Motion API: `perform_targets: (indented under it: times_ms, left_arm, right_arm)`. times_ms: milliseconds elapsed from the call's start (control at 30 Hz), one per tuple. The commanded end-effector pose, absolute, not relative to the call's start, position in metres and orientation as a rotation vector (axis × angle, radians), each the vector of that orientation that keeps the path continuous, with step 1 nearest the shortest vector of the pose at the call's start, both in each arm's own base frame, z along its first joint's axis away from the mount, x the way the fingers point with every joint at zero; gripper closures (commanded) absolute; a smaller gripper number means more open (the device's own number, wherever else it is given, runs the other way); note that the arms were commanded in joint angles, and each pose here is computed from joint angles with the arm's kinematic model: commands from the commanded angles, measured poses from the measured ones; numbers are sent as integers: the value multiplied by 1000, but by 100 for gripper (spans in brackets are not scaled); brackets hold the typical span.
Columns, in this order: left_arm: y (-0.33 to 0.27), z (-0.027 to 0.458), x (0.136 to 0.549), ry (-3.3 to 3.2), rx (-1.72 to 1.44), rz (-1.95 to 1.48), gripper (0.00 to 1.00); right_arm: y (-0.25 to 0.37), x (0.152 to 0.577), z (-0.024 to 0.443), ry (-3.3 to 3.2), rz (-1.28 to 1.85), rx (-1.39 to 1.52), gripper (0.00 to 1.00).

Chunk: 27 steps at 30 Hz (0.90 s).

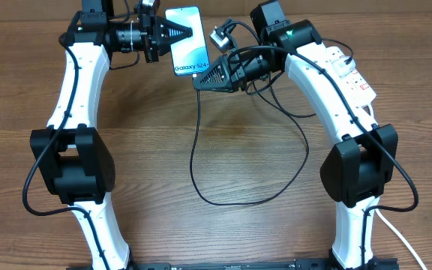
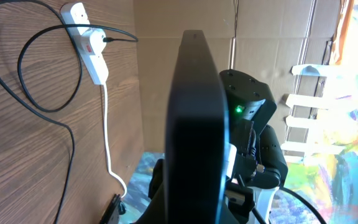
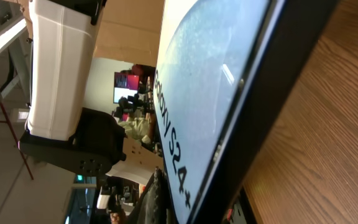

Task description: Plug charger to phone and switch on socket

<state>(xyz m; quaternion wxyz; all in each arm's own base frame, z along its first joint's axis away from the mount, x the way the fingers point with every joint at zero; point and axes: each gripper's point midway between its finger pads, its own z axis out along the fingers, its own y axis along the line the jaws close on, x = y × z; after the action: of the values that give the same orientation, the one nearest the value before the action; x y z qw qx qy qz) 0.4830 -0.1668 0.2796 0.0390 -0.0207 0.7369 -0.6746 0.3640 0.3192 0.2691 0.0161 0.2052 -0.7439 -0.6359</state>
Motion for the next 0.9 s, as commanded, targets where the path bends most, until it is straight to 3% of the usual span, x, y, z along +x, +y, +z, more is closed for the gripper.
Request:
perform_targets:
  times_ms: [0,867]
  left_arm:
    - [-179,315,464,2206,77,-2127,96]
    - [-177,315,466,2198,85,-2113,96]
  right_arm:
    - [328,353,293,-2288,-2028,753,96]
    - [318,362,299,-2276,-2070,721,96]
